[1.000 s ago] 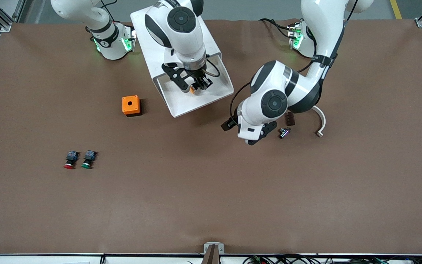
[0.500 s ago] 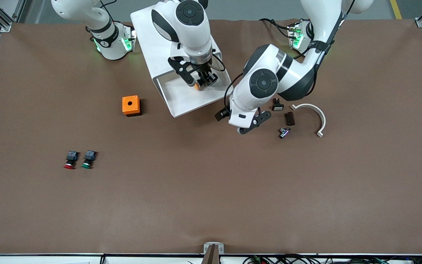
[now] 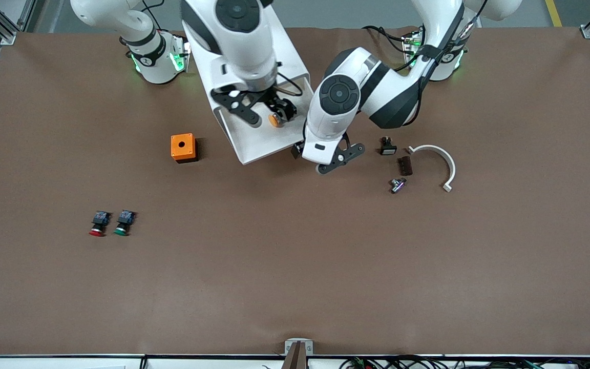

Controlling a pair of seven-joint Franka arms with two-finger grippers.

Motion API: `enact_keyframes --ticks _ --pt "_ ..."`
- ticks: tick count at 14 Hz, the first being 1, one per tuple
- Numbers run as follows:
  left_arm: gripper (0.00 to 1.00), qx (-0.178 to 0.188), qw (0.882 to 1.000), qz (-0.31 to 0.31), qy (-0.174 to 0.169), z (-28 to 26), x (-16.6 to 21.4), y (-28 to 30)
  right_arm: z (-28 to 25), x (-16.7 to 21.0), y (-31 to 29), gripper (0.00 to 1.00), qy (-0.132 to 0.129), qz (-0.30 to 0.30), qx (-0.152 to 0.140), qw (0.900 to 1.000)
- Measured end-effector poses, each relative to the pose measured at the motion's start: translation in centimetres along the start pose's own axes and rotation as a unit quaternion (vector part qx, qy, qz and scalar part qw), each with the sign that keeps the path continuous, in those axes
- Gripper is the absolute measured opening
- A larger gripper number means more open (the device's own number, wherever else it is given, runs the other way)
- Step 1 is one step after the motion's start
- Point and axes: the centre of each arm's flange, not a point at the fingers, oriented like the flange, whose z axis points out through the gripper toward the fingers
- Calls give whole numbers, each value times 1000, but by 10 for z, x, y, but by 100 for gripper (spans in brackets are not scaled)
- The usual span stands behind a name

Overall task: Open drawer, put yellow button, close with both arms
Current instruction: 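Open the right gripper to release the button and withdraw it, then push the drawer shut with the left gripper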

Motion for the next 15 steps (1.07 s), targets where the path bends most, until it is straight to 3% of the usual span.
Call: enact_keyframes --ticks 4,9,12,15 --pt "100 1 1000 7 1 3 -15 5 -53 88 53 100 -20 -101 -16 995" --pt "100 6 1000 14 0 9 -32 9 -75 219 156 100 -27 -202 -28 979" --pt "100 12 1000 9 -6 19 -46 12 -80 276 223 100 -30 -227 -35 973" --pt "100 11 999 -2 -31 28 -60 16 -84 311 272 100 -32 -232 -33 972"
